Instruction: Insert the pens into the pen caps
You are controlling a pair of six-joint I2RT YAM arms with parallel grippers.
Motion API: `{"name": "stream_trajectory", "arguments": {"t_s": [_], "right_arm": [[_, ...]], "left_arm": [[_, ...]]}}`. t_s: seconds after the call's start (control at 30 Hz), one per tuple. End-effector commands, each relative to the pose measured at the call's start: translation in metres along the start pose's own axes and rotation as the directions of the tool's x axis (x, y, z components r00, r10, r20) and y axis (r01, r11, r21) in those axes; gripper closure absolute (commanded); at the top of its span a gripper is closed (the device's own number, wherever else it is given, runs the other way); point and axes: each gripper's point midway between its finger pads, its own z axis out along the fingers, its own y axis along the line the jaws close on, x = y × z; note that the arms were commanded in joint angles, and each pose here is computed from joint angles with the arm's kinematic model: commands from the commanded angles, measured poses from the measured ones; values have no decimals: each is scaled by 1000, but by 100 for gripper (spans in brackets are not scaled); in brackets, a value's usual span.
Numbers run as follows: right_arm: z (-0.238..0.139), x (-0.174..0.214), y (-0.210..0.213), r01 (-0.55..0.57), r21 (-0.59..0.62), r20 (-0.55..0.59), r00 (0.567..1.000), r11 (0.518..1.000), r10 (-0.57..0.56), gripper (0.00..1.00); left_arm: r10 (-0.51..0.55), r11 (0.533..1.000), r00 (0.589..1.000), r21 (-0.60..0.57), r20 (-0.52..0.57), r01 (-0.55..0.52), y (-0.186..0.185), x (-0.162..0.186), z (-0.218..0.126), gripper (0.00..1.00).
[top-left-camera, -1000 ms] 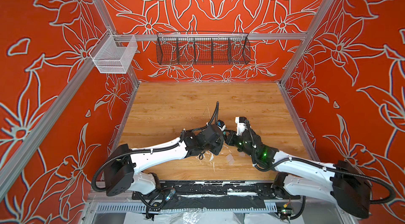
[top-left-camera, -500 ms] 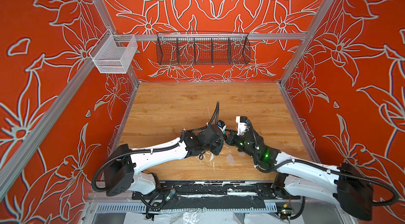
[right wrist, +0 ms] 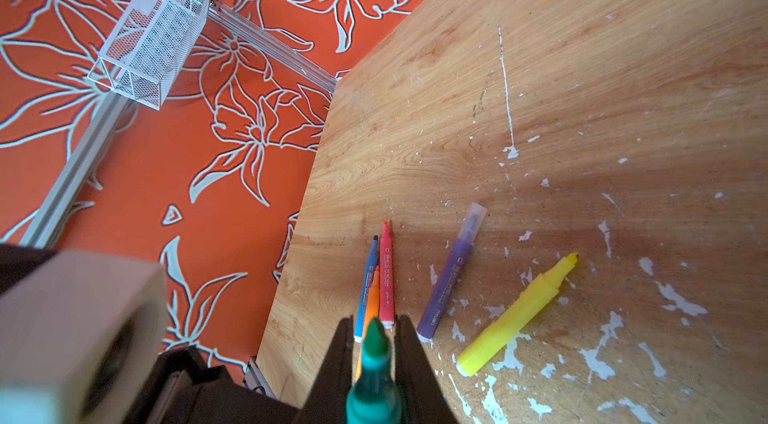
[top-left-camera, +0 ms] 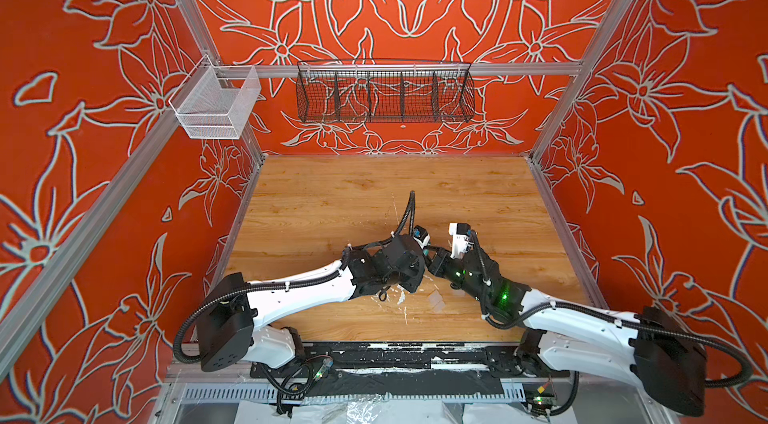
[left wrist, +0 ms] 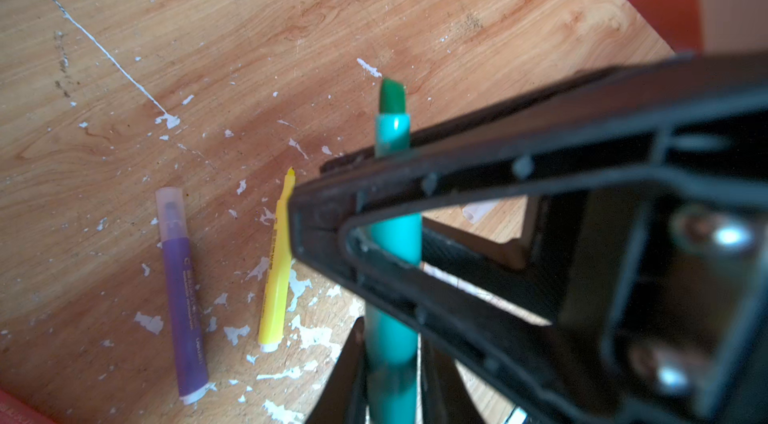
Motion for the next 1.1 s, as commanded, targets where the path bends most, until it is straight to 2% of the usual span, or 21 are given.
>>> {"name": "stream_trajectory", "arguments": {"t_s": [0.0, 0.1, 0.2, 0.33, 0.43, 0.53, 0.7, 0.73, 0.77, 0.87, 0.9, 0.97, 1.07], "right_arm": [[-2, 0, -4, -39, 2, 24, 999, 999, 39, 100], [-5, -4, -5, -43, 2, 44, 998, 999, 43, 100], [-9, -7, -5, -48, -4, 61, 997, 999, 48, 100], [-12, -10, 2, -56, -25, 64, 996, 998, 58, 100], [-13, -12, 6, -64, -38, 66, 996, 997, 66, 100], [-15, -13, 8, -63, -44, 72, 995, 997, 66, 100], [-16, -14, 6, -58, -39, 76, 995, 998, 61, 100], [-16, -14, 8, -51, -40, 78, 996, 998, 54, 100], [-16, -15, 8, -36, -36, 75, 996, 999, 39, 95], [-17, -17, 11, 12, -8, 64, 998, 1000, -12, 68], [-18, -18, 10, 29, 11, 60, 998, 1000, -30, 63], [-21, -20, 7, 63, 50, 55, 996, 997, -66, 55], [-30, -23, 1, 122, 122, 38, 991, 985, -127, 49]], "left_arm": [[12, 999, 999, 36, 44, -13, -8, -11, -4, 84], [13, 999, 999, 38, 34, -14, -9, -10, -1, 91], [14, 999, 1000, 38, 21, -15, -9, -6, 1, 93], [22, 998, 1000, 55, 19, -23, -12, -5, 5, 75], [27, 998, 999, 57, 19, -28, -13, -7, 7, 74], [24, 998, 1000, 56, 18, -25, -13, -7, 7, 79], [20, 998, 999, 56, 34, -22, -12, -7, 3, 100], [18, 998, 999, 54, 41, -21, -11, -7, 2, 100], [18, 999, 999, 48, 48, -20, -10, -7, 0, 100], [12, 1000, 998, 18, 68, -13, -2, -9, -6, 100], [12, 1000, 997, 17, 71, -13, 0, -9, -8, 100], [3, 1000, 997, 21, 74, -4, 7, -7, -12, 100], [-59, 998, 996, 37, 64, 57, 27, -2, -18, 100]]}}
